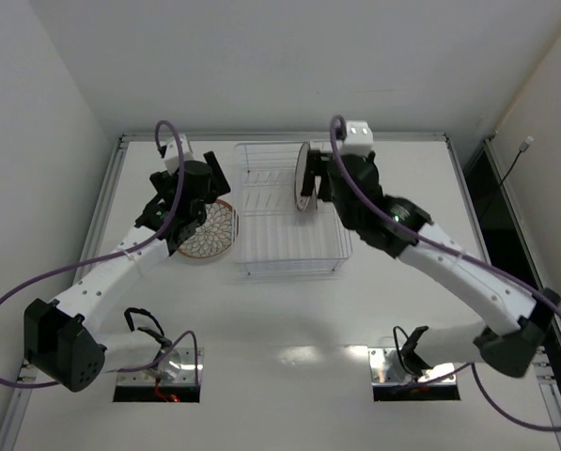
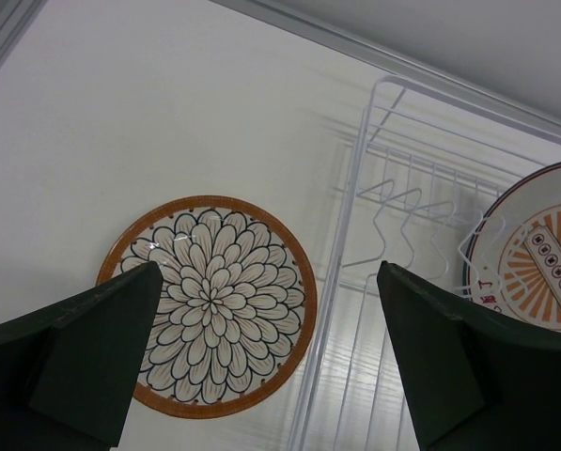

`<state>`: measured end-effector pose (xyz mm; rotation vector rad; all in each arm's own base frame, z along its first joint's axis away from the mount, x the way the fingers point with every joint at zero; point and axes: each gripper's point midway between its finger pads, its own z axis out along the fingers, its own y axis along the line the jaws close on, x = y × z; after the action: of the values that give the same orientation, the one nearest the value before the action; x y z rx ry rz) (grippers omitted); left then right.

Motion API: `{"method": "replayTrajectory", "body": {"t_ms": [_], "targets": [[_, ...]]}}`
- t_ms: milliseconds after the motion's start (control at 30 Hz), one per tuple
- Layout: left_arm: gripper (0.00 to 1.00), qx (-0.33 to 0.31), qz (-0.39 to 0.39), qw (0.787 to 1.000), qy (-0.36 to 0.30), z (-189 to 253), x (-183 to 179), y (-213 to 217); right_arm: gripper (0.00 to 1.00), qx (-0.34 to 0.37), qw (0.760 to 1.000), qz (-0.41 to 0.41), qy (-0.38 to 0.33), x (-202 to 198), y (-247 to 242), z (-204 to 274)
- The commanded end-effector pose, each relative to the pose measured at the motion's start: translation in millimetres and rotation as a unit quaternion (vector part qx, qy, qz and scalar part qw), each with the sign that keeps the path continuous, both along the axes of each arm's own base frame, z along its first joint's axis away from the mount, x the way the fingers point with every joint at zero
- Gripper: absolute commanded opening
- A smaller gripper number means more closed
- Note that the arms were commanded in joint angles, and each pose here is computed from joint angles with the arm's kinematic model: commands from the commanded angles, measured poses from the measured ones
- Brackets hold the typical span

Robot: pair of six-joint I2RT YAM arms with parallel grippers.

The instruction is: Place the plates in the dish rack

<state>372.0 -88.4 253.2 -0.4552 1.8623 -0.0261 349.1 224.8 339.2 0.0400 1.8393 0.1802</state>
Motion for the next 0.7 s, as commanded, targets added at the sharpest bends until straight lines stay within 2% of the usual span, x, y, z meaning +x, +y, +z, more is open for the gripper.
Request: {"method": "replayTrajectory", "body": {"t_ms": [0, 67, 100, 200, 267, 333, 400, 433, 500, 567, 667], "targets": [[1.00, -0.001, 0.026, 1.000, -0.011, -1, 2, 2, 0.74, 0.058, 0.995, 0.065, 0.056, -37, 11, -67], [0.99, 0.031, 0.045, 0.998, 0.001, -9, 2, 3, 0.73, 0.085, 0.991, 0.075, 0.068, -63, -2, -106], [0.99, 0.050, 0.047, 0.998, 0.013, -18, 3, 1, 0.73, 0.088, 0.989, 0.073, 0.093, -76, -7, -142], [0.99, 0.078, 0.058, 0.995, 0.037, -38, -3, 11, 0.71, 0.106, 0.984, 0.095, 0.108, -102, -15, -178], [0.99, 0.092, 0.076, 0.992, 0.049, -44, -9, 19, 0.71, 0.124, 0.981, 0.108, 0.098, -108, -11, -181], [0.99, 0.112, 0.081, 0.989, 0.061, -52, -17, 27, 0.71, 0.113, 0.982, 0.107, 0.105, -114, -15, -196], [0.97, 0.142, 0.057, 0.986, 0.067, -57, -27, 33, 0.71, 0.094, 0.985, 0.097, 0.107, -116, -22, -208], [0.96, 0.141, 0.045, 0.988, 0.047, -53, -28, 27, 0.71, 0.087, 0.985, 0.097, 0.110, -117, -20, -212], [0.94, 0.178, 0.030, 0.983, 0.033, -46, -41, 36, 0.71, 0.061, 0.988, 0.082, 0.120, -117, -29, -231], [0.93, 0.220, -0.034, 0.974, 0.052, -67, -50, 33, 0.72, 0.049, 0.988, 0.072, 0.125, -117, -34, -236], [0.91, 0.231, -0.088, 0.968, 0.050, -71, -56, 25, 0.75, 0.044, 0.989, 0.073, 0.124, -120, -39, -241]]}}
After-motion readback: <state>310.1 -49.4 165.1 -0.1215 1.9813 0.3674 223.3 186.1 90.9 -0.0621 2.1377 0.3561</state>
